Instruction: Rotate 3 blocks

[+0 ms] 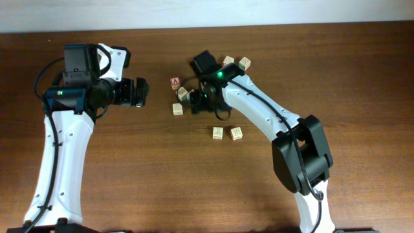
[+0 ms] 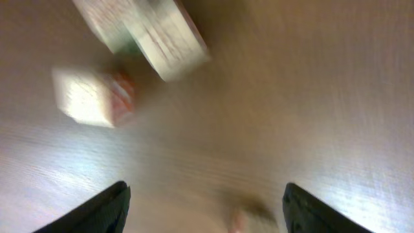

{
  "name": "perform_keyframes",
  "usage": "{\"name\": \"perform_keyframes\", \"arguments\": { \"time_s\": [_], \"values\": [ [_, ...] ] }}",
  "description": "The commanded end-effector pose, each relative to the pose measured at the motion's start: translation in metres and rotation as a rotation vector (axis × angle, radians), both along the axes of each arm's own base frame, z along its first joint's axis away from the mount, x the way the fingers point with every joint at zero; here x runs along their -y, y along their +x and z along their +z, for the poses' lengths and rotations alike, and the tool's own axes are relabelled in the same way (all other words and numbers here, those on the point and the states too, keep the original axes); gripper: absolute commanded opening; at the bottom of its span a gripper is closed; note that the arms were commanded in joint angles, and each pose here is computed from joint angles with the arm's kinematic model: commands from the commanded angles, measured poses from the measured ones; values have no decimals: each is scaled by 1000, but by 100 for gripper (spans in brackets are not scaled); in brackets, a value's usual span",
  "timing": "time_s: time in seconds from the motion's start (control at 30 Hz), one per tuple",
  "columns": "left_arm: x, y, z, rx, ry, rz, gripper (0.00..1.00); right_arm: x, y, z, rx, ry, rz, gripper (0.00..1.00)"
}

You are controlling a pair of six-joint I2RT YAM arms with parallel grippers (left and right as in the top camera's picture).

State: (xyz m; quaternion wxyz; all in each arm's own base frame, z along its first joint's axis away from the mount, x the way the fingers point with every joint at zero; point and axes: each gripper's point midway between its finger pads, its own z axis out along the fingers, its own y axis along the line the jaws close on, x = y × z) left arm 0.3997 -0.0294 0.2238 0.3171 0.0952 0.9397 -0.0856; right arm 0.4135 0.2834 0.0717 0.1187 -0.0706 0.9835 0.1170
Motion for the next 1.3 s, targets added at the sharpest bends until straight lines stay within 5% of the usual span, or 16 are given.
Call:
{"name": "perform_keyframes", "arguments": {
  "time_s": [0.0, 0.4, 0.5, 0.73, 1.0, 1.27],
  "values": [
    [4, 3, 7, 15, -19, -7, 99, -34, 20, 18, 139, 80, 61, 76],
    [4, 3, 7, 15, -20, -6, 99, -75, 31, -59, 220, 1, 51, 67],
    [4, 3, 7, 16, -19, -7, 99, -77, 33, -59, 227, 7, 51, 50],
    [4, 3, 7, 16, -19, -7, 99, -77, 18, -66, 189, -22, 71, 29],
    [4, 3, 7, 15, -19, -7, 99, -40, -9, 11, 67, -119, 62, 34],
    [4, 3, 7, 15, -19, -7, 99, 12, -73, -52, -201, -306, 2, 37]
  ]
}}
